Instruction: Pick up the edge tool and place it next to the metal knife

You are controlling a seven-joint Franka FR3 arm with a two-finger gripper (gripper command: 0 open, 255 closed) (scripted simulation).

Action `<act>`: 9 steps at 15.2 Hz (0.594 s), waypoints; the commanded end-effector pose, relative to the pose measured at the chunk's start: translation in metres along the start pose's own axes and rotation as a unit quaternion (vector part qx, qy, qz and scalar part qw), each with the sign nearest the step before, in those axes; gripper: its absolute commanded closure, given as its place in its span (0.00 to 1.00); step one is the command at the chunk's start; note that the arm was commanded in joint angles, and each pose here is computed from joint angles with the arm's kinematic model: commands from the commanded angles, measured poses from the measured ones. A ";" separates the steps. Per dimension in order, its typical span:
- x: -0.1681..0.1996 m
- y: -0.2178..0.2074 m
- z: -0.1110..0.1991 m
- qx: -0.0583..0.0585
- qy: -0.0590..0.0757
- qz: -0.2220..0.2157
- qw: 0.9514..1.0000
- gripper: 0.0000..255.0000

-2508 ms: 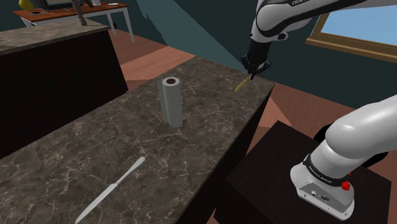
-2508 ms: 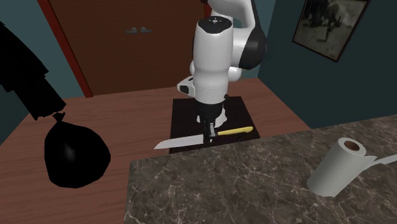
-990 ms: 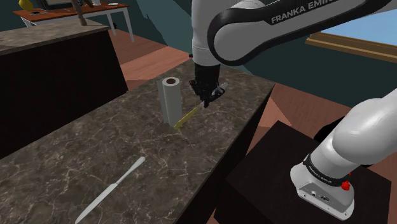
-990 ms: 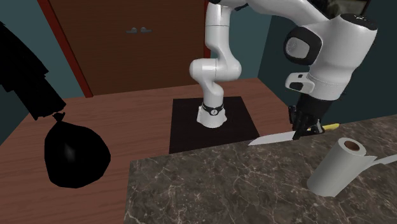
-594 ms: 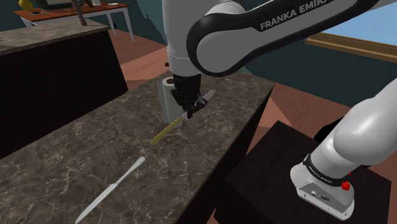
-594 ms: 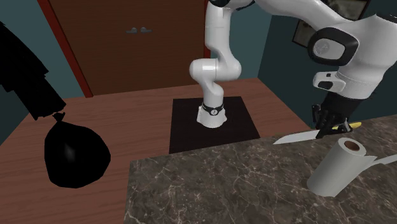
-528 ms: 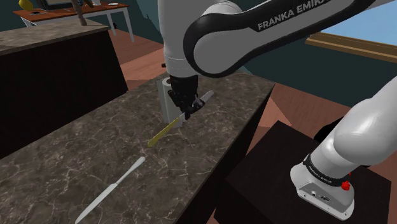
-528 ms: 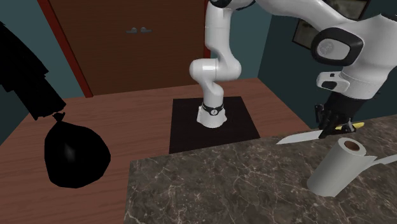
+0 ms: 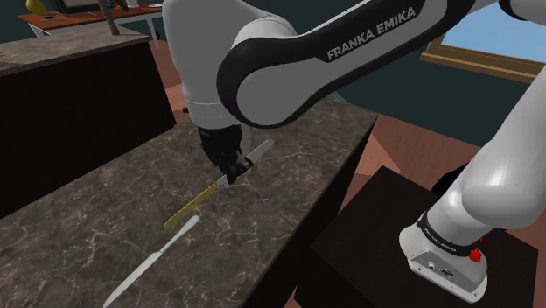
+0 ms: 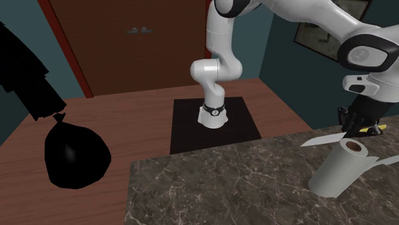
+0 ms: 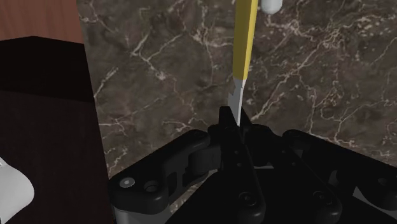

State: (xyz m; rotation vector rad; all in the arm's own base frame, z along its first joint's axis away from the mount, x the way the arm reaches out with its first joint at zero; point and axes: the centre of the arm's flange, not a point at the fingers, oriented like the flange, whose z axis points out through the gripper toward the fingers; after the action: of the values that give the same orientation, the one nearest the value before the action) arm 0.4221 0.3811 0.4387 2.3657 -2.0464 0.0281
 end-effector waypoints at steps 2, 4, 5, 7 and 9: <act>-0.003 0.000 0.015 0.000 0.000 0.000 1.000 1.00; -0.003 0.000 0.026 0.000 0.000 0.000 1.000 1.00; -0.003 0.000 0.031 0.000 0.000 0.000 1.000 1.00; -0.003 0.001 0.042 0.000 0.000 0.000 1.000 1.00; -0.004 0.001 0.052 0.000 0.000 0.000 1.000 1.00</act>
State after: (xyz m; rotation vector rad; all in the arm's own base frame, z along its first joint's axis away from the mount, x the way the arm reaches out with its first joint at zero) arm 0.4212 0.3833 0.3924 2.3650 -2.0472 0.0285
